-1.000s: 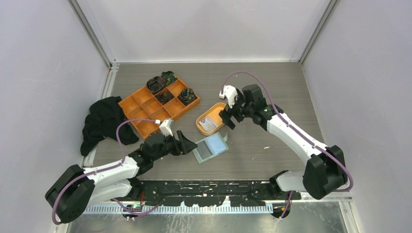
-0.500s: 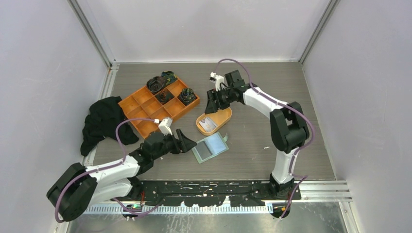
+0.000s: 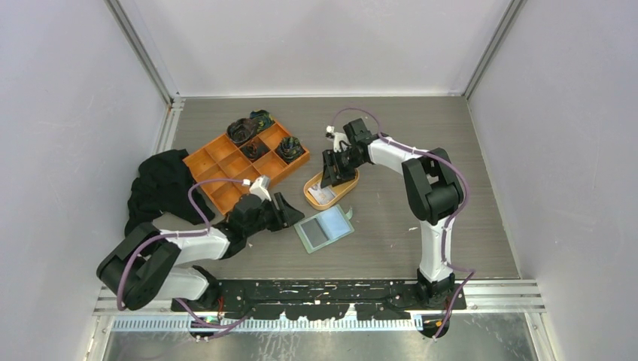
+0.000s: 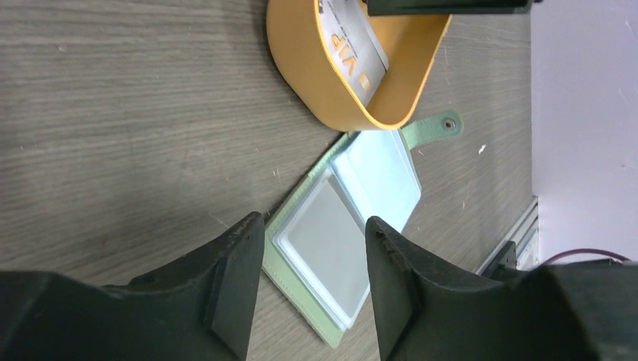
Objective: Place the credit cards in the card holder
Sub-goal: Pick up the credit card from the storage box.
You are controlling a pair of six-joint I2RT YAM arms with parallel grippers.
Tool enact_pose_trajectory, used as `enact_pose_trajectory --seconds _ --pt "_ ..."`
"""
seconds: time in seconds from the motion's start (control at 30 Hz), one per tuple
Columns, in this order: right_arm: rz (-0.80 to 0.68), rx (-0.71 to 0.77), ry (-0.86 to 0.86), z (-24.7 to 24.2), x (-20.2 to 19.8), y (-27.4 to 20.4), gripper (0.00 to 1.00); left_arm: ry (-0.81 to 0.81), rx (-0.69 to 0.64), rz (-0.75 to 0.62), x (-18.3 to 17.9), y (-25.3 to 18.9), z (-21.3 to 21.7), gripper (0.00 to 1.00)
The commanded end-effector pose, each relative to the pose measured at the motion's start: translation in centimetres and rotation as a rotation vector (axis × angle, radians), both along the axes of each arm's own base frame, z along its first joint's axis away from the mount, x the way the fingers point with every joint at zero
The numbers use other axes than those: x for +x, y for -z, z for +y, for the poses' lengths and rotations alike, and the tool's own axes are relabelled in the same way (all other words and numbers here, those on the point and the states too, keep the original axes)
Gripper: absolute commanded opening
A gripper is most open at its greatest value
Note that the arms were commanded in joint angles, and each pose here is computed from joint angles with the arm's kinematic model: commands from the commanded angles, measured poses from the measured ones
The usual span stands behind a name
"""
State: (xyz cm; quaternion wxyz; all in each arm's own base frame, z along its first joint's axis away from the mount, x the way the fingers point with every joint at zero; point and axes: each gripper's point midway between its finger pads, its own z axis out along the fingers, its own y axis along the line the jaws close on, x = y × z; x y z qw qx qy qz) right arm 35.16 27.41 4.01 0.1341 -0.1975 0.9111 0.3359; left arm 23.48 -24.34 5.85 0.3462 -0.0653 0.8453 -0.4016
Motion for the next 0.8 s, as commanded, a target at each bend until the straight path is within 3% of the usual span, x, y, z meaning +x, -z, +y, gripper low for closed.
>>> enact_pose_trajectory --seconds 0.0,0.37,0.77 --pt "-0.047 -0.013 -0.004 0.5 1.1 -1.1 0.55 -0.026 -0.031 -0.053 2.6 -1.6 -0.8 0.51" --pt "0.038 0.023 -0.077 2.2 -1.1 -0.3 0.51 -0.017 0.015 0.015 5.1 0.5 -1.7 0.46" --pt "0.161 0.23 -0.092 4.8 -2.8 -3.4 0.47 0.034 -0.009 0.085 6.2 2.3 -3.2 0.42"
